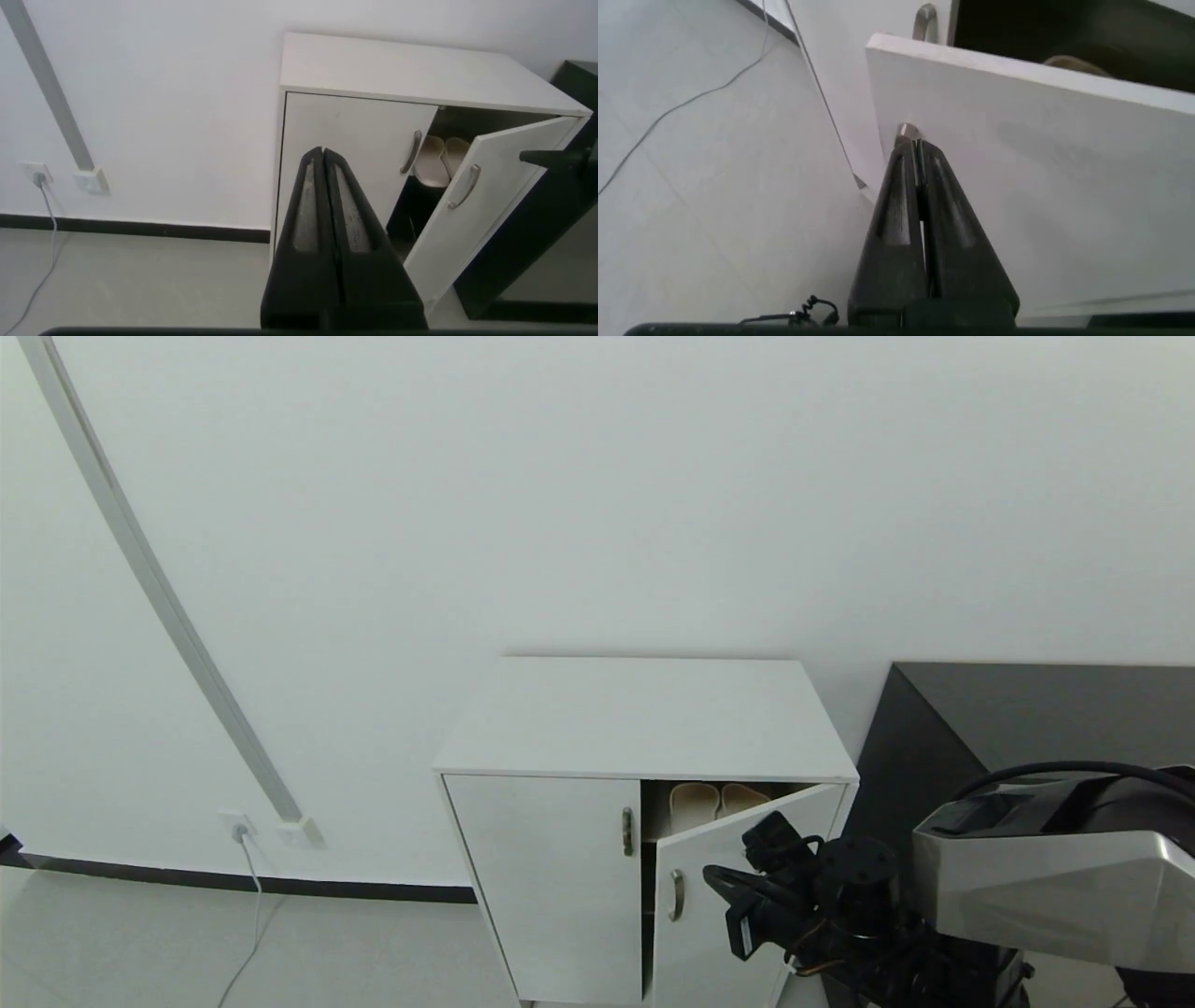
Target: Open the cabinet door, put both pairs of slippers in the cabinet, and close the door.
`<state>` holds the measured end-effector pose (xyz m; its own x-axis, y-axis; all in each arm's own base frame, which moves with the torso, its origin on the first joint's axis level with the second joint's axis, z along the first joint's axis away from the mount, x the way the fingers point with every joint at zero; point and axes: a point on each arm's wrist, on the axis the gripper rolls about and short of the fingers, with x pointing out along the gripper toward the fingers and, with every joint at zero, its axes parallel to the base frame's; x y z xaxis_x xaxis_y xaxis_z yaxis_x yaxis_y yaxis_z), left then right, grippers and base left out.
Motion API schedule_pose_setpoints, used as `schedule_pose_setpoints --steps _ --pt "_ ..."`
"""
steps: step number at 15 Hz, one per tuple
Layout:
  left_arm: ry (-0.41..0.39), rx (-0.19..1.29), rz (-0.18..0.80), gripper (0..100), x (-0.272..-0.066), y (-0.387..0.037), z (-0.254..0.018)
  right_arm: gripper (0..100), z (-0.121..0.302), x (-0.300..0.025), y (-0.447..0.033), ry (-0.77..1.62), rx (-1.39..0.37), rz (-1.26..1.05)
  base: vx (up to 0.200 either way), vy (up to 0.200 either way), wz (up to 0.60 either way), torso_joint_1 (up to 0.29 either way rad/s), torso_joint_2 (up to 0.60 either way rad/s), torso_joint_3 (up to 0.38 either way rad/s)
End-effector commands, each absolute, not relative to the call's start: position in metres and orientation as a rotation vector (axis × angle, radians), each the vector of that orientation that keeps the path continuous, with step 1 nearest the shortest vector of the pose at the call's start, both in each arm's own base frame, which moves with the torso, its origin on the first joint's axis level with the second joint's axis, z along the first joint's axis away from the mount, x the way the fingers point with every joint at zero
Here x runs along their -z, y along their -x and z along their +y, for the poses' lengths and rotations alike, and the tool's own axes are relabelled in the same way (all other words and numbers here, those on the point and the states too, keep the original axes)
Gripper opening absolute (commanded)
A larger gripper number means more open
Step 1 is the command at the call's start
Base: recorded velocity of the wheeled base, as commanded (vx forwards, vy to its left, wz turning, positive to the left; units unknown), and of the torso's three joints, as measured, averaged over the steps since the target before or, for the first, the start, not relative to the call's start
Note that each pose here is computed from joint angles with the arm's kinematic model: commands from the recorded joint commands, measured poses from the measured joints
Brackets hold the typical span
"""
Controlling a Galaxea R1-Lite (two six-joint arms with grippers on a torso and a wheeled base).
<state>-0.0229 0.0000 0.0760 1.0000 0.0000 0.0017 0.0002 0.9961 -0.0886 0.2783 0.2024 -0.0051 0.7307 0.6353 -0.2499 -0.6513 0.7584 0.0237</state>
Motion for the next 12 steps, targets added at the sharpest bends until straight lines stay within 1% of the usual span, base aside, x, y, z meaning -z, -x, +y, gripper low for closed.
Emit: schedule_pose_setpoints --steps 1,4,7,10,12 --pt "0.089 0.0 0.0 0 -0.076 0.023 0.0 0 0.202 0.015 -0.286 0.066 -0.695 0.26 0.0 0.0 0.0 0.0 0.0 0.0" --pt "0.089 0.0 0.0 0 -0.076 0.023 0.0 0 0.203 0.019 -0.296 0.059 -0.68 0.242 0.0 0.0 0.0 0.0 0.0 0.0" --pt "0.087 0.0 0.0 0 -0.076 0.023 0.0 0 0.21 0.019 -0.314 0.07 -0.595 0.247 0.0 0.0 0.0 0.0 0.0 0.0" --pt "0.087 0.0 -0.002 0 -0.076 0.023 0.0 0 0.214 0.021 -0.326 0.074 -0.575 0.257 0.0 0.0 0.0 0.0 0.0 0.0" --pt "0.087 0.0 -0.002 0 -0.076 0.023 0.0 0 0.214 0.018 -0.336 0.077 -0.53 0.259 0.0 0.0 0.0 0.0 0.0 0.0"
